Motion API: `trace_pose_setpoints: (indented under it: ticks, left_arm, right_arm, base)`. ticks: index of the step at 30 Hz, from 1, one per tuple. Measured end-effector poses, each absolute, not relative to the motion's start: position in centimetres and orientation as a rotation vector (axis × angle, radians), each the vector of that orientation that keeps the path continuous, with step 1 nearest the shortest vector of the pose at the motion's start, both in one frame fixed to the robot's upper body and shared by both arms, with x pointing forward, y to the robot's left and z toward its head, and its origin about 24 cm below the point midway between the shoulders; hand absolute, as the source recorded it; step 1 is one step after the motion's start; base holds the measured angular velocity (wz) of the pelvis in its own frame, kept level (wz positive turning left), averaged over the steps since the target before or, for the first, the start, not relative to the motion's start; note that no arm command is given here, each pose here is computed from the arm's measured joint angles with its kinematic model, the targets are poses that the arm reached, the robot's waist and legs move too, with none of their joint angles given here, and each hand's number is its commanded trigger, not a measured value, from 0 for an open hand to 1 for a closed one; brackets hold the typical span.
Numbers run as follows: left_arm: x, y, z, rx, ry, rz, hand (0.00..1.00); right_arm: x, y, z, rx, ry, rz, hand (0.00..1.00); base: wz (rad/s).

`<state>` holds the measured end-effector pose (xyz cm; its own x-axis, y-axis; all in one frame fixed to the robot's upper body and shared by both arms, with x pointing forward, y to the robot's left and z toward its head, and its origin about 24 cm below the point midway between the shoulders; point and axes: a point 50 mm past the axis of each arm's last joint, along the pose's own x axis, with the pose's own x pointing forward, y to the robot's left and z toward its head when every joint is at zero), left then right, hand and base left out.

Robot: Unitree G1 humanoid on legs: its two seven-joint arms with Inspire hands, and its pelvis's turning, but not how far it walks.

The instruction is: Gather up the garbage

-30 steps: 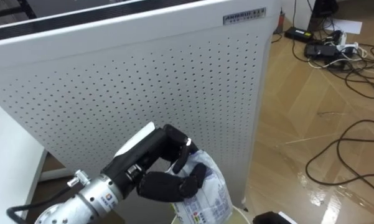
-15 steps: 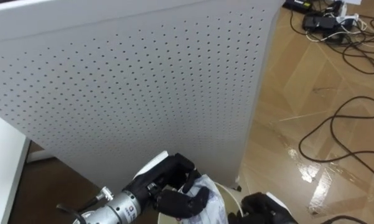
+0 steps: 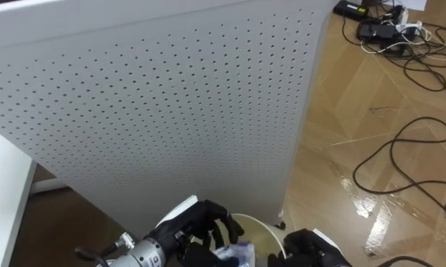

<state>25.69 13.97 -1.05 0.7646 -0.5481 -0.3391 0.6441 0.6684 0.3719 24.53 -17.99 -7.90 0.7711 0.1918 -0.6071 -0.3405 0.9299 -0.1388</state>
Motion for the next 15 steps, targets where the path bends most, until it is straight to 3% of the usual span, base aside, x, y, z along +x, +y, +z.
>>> trace_pose_setpoints:
  ticks: [15]
  left_arm:
    - [25.55, 13.94, -1.29, 0.493, 0.223, -0.707, 0.00]
  right_arm:
    - [24.45, -18.25, -7.92, -0.248, 0.631, 0.305, 1.00]
  base:
    - [0.00]
